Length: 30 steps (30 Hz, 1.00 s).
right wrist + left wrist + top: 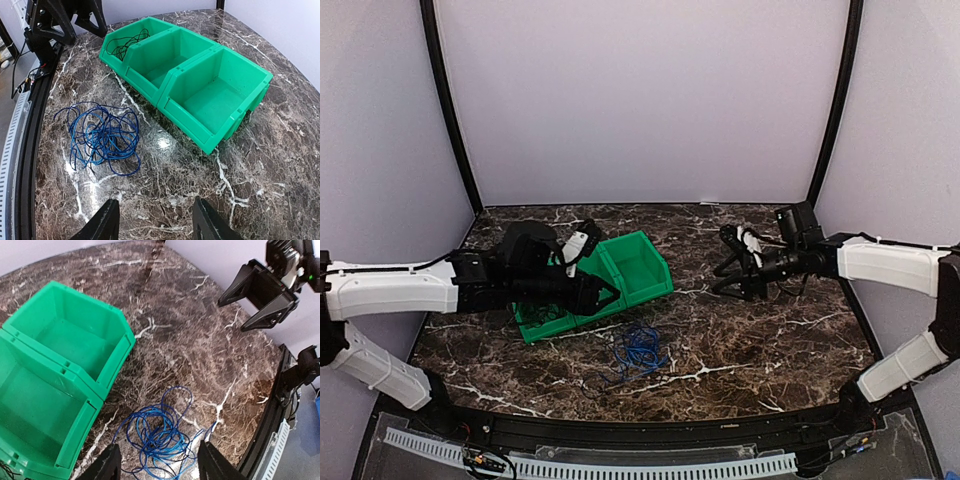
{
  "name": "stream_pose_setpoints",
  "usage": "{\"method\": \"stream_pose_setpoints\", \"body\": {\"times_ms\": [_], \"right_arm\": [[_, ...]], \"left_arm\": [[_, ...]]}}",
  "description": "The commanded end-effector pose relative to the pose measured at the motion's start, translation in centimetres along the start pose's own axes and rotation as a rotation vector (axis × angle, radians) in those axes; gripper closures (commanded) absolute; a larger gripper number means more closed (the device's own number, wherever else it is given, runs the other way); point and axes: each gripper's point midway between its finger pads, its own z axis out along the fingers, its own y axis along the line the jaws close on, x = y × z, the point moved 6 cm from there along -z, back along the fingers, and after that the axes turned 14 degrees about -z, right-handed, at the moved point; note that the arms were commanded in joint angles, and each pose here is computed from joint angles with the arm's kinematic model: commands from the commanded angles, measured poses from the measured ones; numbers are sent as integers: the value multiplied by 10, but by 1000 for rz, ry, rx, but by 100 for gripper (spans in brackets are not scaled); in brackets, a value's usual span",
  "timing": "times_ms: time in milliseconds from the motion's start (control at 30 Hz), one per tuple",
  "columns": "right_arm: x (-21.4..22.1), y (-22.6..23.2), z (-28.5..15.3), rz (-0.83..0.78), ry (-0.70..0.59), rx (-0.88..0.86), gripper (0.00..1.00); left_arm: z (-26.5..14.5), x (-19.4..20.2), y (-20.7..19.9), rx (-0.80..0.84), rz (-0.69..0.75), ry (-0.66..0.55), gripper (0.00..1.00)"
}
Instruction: Untangle the cables
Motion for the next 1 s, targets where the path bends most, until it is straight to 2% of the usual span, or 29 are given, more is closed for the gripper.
{"method": "stream_pose_setpoints", "body": {"times_ms": [0,167,333,733,833,967], "right_arm": [[1,3,6,-39,26,-21,48],[1,7,11,-52,42,-33,49],[3,9,16,-67,61,-42,48],[2,14,22,-90,80,-59,48],[2,15,22,-93,82,-59,48],[1,15,21,-93,81,-58,48]], "left_arm": [[37,10,5,-63,-8,107,45],[68,14,6,-148,15,200,44],[95,28,7,-146,-40,328,45],[112,33,6,-150,-71,370,48],[110,28,2,-155,-34,358,47],[94,15,1,-205,136,329,46]]}}
